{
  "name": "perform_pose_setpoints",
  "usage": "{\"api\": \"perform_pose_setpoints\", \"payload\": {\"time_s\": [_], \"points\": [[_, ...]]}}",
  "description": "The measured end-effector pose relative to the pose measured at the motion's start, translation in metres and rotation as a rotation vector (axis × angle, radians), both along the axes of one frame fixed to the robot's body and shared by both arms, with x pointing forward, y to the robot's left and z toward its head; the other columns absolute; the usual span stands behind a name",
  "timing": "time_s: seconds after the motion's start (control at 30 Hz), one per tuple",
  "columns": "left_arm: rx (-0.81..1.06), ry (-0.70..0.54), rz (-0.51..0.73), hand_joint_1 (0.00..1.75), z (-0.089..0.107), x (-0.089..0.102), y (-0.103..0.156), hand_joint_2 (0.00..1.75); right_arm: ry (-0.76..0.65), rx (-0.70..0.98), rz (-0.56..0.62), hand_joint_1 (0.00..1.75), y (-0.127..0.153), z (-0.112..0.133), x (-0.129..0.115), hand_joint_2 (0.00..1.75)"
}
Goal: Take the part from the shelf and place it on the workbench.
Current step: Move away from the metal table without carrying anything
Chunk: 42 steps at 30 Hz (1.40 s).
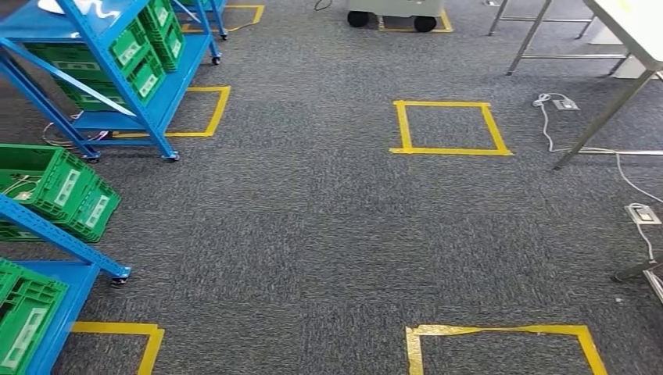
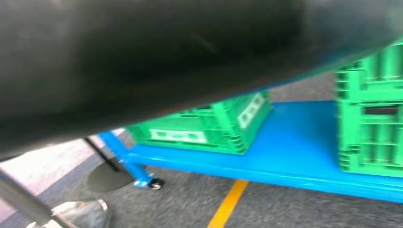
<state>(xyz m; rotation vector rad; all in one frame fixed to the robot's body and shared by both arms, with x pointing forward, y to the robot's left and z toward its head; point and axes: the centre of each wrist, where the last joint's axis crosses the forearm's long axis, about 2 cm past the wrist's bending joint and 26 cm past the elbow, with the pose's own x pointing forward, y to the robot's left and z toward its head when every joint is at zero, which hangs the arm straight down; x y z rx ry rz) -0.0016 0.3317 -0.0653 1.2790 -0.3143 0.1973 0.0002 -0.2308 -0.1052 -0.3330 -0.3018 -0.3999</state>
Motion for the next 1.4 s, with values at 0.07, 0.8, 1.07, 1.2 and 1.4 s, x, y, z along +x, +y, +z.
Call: {"api": "perform_pose_setpoints", "payload": {"time_s": [0.07,0.8,1.07,1.2,1.4], "points": [[-0.003,-0.001,-0.004,0.0,-0.001,0.0,-0.001,0.0,-0.001,0.002,0.001,0.0,0.0,0.0,0.0,0.0],[-0.012,0.001,-0.01,0.0,-0.002,-0.002,-0.003,0.0,-0.006,0.005,-0.002,0.0,0.001,0.0,0.002,0.0],[-0.022,-0.008,-0.016,0.0,-0.003,0.001,-0.006,0.0,-0.005,0.011,0.0,0.0,0.001,0.0,-0.001,0.0],[-0.023,-0.014,-0.033,0.0,-0.004,0.002,-0.008,0.0,-0.033,0.046,0.028,0.0,0.003,0.0,0.001,0.0],[-0.027,-0.01,-0.095,0.0,-0.006,0.006,-0.011,0.0,-0.021,0.077,0.213,0.0,0.007,-0.001,0.003,0.0]]}}
